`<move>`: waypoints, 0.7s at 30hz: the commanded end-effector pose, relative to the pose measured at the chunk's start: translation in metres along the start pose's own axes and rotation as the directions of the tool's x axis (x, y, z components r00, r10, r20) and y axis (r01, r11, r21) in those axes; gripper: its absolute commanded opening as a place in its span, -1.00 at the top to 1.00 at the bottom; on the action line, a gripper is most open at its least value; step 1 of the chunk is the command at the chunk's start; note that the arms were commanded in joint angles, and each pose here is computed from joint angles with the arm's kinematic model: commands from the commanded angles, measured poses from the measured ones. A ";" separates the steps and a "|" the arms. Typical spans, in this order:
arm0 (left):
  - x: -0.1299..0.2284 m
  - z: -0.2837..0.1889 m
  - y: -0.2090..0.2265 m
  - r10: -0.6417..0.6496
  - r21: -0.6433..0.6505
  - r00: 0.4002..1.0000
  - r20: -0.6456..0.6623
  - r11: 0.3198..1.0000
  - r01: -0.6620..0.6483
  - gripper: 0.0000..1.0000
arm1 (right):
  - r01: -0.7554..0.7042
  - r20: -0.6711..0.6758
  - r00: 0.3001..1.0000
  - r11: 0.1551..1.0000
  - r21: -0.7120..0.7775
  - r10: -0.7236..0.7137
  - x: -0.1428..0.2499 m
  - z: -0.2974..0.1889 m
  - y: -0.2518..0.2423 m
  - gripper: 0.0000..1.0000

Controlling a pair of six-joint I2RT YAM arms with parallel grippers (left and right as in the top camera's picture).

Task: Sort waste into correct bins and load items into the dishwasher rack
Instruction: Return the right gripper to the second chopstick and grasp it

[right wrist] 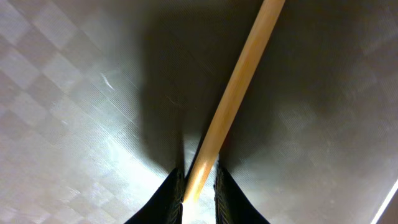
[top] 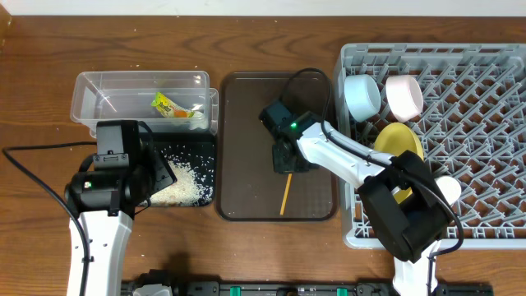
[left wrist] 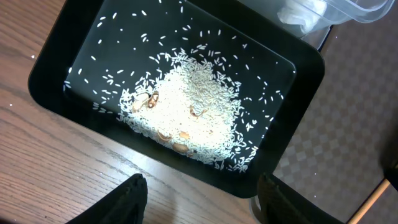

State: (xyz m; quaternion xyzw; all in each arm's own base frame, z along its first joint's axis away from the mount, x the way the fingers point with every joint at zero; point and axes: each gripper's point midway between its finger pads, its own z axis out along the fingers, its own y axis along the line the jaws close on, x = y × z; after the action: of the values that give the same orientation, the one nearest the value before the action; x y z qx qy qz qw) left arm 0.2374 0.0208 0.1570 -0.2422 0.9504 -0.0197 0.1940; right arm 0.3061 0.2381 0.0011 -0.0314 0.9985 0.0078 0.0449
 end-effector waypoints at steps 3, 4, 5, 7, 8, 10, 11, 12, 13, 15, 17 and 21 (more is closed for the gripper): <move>0.000 0.001 0.003 -0.003 -0.012 1.000 -0.002 1.000 0.003 -0.20 | -0.024 -0.014 1.000 0.999 0.027 0.024 0.003 0.003 -0.004 0.67; 0.000 0.001 0.003 -0.003 -0.012 1.000 -0.002 1.000 0.003 -0.21 | -0.024 -0.014 1.000 0.999 0.027 0.025 0.003 0.003 -0.004 0.69; 0.000 0.001 0.003 -0.003 -0.012 1.000 -0.002 1.000 0.003 -0.21 | -0.024 -0.016 1.000 0.999 0.025 0.025 0.003 0.004 -0.003 0.70; 0.000 0.001 0.003 -0.003 -0.012 1.000 -0.002 1.000 0.003 -0.20 | -0.025 -0.024 0.999 1.000 0.014 0.025 0.005 0.004 -0.001 0.70; 0.000 0.001 0.003 -0.003 -0.012 1.000 -0.002 1.000 0.003 -0.20 | -0.025 -0.034 0.999 1.000 0.002 0.025 0.006 0.003 0.001 0.71; 0.000 0.001 0.003 -0.003 -0.012 1.000 -0.002 1.000 0.003 -0.20 | -0.026 -0.052 0.998 1.000 -0.017 0.025 0.010 0.003 0.004 0.81; 0.000 0.001 0.003 -0.003 -0.012 1.000 -0.002 1.000 0.003 -0.20 | -0.026 -0.057 0.998 0.999 -0.022 0.025 0.010 0.003 0.005 0.91; 0.001 0.001 0.003 -0.003 -0.012 1.000 -0.003 1.000 0.003 -0.20 | -0.027 -0.060 0.998 0.999 -0.024 0.025 0.011 0.003 0.005 0.98; 0.001 0.001 0.003 -0.003 -0.012 1.000 -0.003 1.000 0.003 -0.20 | -0.027 -0.062 0.998 0.999 -0.022 0.025 0.012 0.003 0.005 0.98; 0.001 0.001 0.003 -0.003 -0.012 1.000 -0.003 1.000 0.003 -0.20 | -0.026 -0.064 0.998 0.999 -0.021 0.025 0.012 0.003 0.004 0.98; 0.001 0.001 0.003 -0.002 -0.012 1.000 -0.003 1.000 0.002 -0.21 | -0.030 -0.060 0.998 0.999 -0.023 0.028 0.010 0.002 0.004 0.98; 0.000 0.001 0.003 -0.002 -0.012 1.000 -0.002 1.000 0.002 -0.20 | -0.027 -0.029 0.999 0.998 -0.048 0.026 -0.002 -0.021 0.000 0.98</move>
State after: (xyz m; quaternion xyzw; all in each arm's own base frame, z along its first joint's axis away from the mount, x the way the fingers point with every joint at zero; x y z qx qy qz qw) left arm 0.2373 0.0207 0.1570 -0.2422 0.9505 -0.0196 0.1938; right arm 0.2984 0.2365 0.0028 -0.0211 0.9995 0.0115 0.0218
